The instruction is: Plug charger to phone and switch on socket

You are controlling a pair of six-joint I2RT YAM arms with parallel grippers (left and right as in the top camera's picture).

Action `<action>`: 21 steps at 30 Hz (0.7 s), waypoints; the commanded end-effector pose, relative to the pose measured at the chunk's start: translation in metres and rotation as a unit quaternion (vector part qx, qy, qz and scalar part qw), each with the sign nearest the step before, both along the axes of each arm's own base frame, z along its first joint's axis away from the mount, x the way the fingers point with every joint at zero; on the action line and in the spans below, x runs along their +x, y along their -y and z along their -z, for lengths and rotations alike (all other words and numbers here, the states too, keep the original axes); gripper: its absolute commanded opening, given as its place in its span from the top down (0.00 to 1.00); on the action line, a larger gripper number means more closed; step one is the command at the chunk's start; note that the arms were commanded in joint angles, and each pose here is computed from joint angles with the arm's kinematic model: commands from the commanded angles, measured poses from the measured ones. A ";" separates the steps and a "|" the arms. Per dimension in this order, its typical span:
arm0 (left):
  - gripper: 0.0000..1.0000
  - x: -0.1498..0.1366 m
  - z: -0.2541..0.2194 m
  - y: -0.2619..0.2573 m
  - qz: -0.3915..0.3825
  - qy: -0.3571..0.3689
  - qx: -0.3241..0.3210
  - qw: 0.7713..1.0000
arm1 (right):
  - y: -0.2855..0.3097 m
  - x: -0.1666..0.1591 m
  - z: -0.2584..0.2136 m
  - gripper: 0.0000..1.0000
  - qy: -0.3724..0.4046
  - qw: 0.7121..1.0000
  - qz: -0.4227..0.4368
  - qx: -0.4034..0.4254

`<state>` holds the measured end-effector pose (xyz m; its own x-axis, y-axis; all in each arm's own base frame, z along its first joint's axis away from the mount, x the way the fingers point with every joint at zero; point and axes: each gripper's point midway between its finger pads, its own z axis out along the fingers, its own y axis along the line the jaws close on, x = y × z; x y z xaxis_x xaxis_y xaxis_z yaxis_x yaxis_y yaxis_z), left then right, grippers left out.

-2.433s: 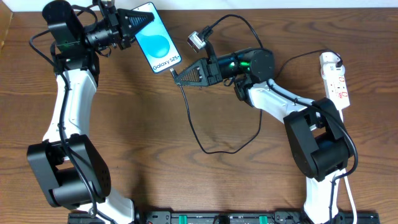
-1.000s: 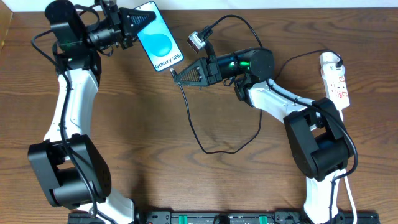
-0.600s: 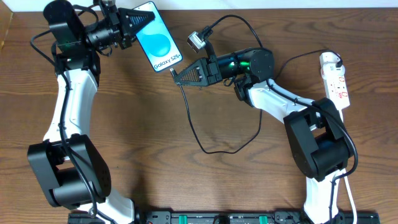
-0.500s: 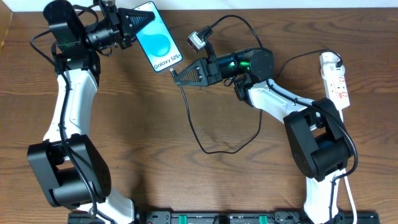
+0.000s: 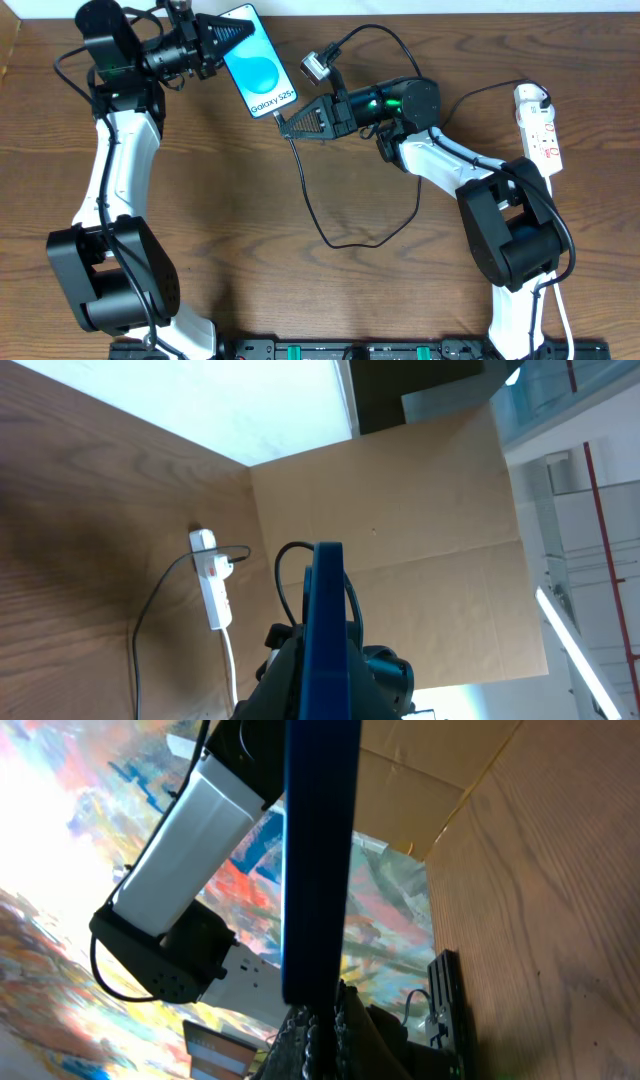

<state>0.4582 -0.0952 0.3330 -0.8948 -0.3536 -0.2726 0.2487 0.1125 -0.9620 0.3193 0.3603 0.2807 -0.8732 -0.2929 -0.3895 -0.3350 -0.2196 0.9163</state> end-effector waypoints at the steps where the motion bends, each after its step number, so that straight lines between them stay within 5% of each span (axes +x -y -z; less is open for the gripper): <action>1: 0.93 -0.010 -0.015 0.007 0.020 0.030 0.006 0.999 | -0.001 0.007 0.000 0.99 0.001 1.000 0.016 0.011; 21: 0.93 -0.013 -0.015 0.008 0.028 0.041 0.010 0.999 | 0.006 0.017 -0.001 0.99 -0.001 0.999 0.032 0.014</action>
<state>0.4549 -0.0992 0.3332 -0.8988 -0.3309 -0.2874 0.2655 0.1108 -0.9577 0.3293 0.3531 0.2813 -0.8839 -0.2628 -0.3868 -0.3377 -0.2133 0.9168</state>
